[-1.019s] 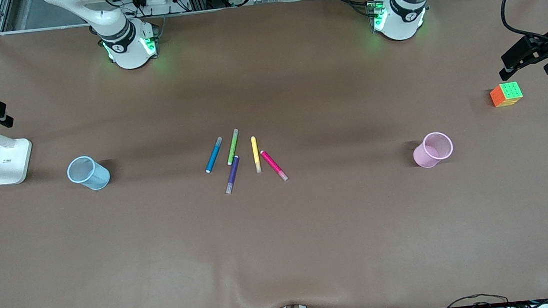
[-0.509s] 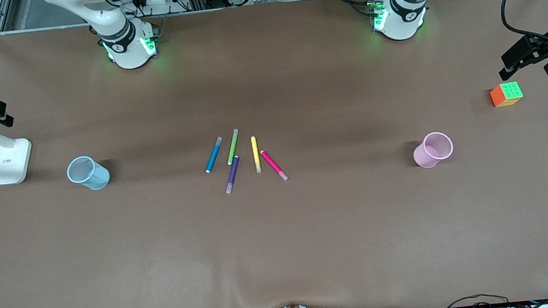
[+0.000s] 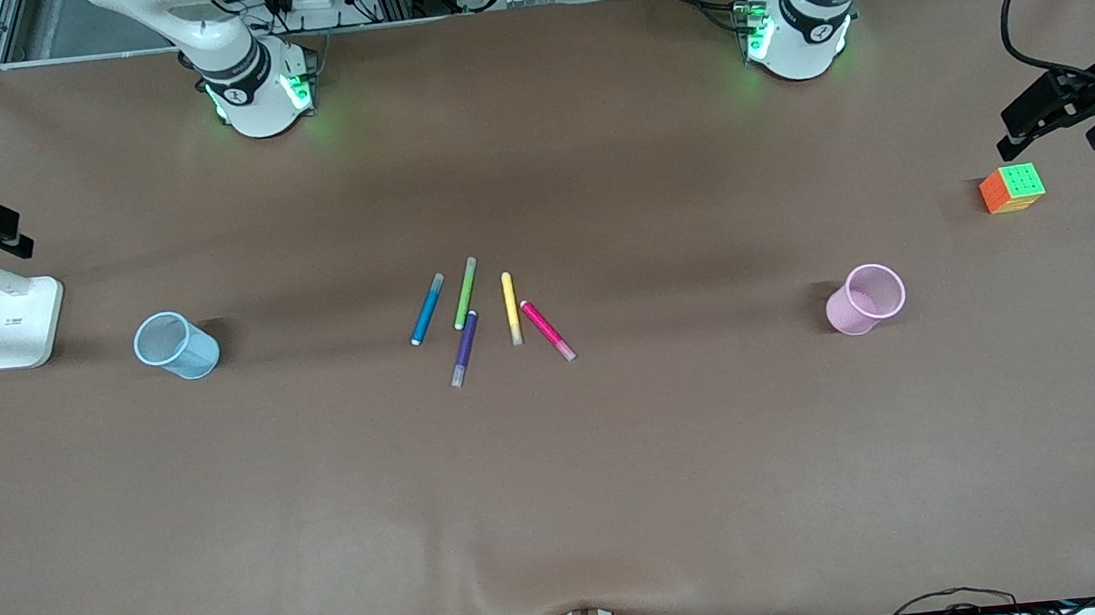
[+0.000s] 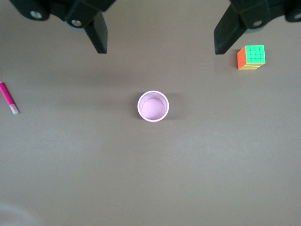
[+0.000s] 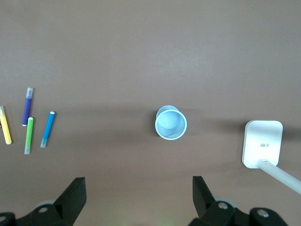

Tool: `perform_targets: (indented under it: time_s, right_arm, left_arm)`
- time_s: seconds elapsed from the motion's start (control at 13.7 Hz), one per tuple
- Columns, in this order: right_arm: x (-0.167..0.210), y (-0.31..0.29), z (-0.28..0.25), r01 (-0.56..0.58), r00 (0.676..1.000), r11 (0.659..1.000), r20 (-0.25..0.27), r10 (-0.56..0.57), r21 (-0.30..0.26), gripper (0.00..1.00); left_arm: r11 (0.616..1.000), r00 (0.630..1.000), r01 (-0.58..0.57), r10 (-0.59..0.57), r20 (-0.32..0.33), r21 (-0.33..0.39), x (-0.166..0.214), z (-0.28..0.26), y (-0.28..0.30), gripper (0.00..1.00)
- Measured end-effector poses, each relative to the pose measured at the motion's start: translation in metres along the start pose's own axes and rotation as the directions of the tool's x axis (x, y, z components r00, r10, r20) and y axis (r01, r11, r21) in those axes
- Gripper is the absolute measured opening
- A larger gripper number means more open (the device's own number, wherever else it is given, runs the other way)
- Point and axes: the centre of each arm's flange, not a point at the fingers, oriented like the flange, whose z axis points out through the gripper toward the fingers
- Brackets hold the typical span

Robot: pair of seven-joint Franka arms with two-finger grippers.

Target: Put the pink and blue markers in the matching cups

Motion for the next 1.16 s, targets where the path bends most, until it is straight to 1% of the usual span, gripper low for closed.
perform_targets:
  time_s: [0.15,0.29,0.8,1.02,1.16]
  right_arm:
    - [0.006,0.005,0.011,-0.009,1.0,1.0,0.021,0.009,0.001,1.0]
    - [0.009,0.01,0.016,-0.017,0.999,1.0,0.031,0.017,0.002,1.0]
    - [0.009,0.013,0.017,-0.022,0.999,1.0,0.031,0.022,0.002,1.0]
    - [0.009,0.011,0.016,-0.02,0.999,1.0,0.03,0.02,0.003,1.0]
    - [0.009,0.009,0.015,-0.017,0.999,1.0,0.028,0.017,0.003,1.0]
  left_arm:
    - [1.0,1.0,0.0,0.0,0.0,0.0,0.0,0.0,0.0,1.0]
    - [1.0,1.0,0.0,0.0,-0.001,0.0,0.0,0.0,0.0,1.0]
    - [1.0,1.0,-0.002,0.002,0.002,0.0,0.001,0.002,0.004,1.0]
    - [1.0,0.999,0.024,-0.024,0.025,0.001,0.007,0.021,0.029,1.0]
    - [0.998,0.997,0.065,-0.065,0.049,0.003,0.013,0.042,0.051,1.0]
